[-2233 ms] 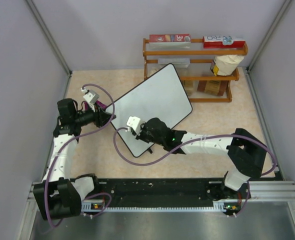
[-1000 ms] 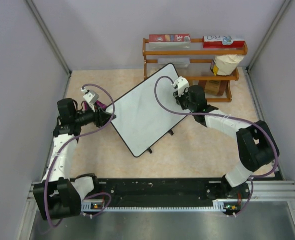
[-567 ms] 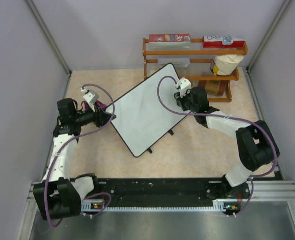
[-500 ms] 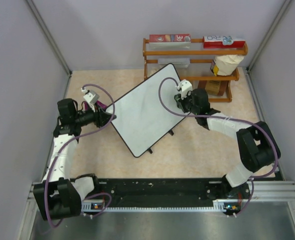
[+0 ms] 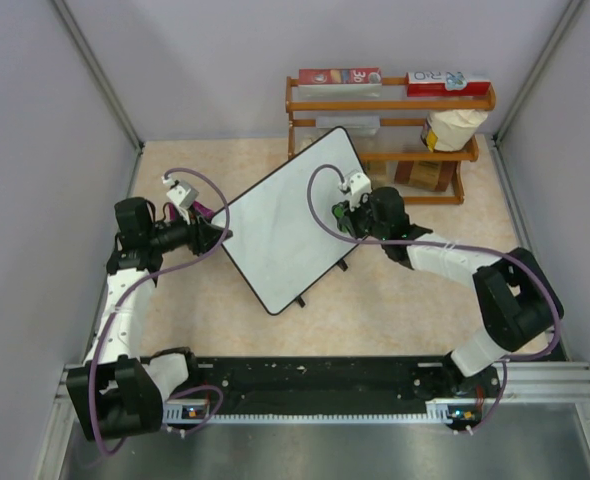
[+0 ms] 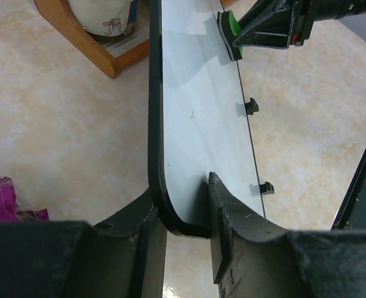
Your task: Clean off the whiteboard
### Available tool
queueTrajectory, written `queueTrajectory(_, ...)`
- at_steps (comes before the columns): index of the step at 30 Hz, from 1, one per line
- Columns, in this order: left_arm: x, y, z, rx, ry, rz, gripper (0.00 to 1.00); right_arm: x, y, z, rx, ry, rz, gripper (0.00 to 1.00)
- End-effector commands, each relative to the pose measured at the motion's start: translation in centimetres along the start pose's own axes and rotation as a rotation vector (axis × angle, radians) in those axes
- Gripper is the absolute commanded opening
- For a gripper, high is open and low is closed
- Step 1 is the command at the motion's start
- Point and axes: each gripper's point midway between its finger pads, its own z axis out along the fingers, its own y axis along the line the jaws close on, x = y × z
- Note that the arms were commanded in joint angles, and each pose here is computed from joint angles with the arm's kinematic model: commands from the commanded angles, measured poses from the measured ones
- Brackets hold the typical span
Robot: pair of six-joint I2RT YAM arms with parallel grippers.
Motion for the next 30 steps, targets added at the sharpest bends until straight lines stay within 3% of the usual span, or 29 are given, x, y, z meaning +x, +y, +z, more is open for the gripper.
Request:
queueTrajectory(1, 1.1, 0.1, 0.3, 0.012, 0.017, 0.143, 0.00, 0.0, 6.3, -0.1, -0.156, 0.000, 0.016, 0.00)
queueTrajectory(17, 1.1, 0.3, 0.4, 0.004, 0.021, 0.136, 0.00, -2.2, 21.7, -2.7, -0.365, -0.075, -0.204, 0.00)
queueTrajectory(22, 1.1, 0.4, 0.4, 0.000, 0.020, 0.139, 0.00, -0.4, 25.5, -2.7, -0.397, -0.042, -0.296, 0.00)
queueTrajectory(30, 1.0, 0.2, 0.3, 0.003, 0.017, 0.146, 0.00, 0.5, 23.7, -2.0, -0.292, -0.042, -0.377, 0.00)
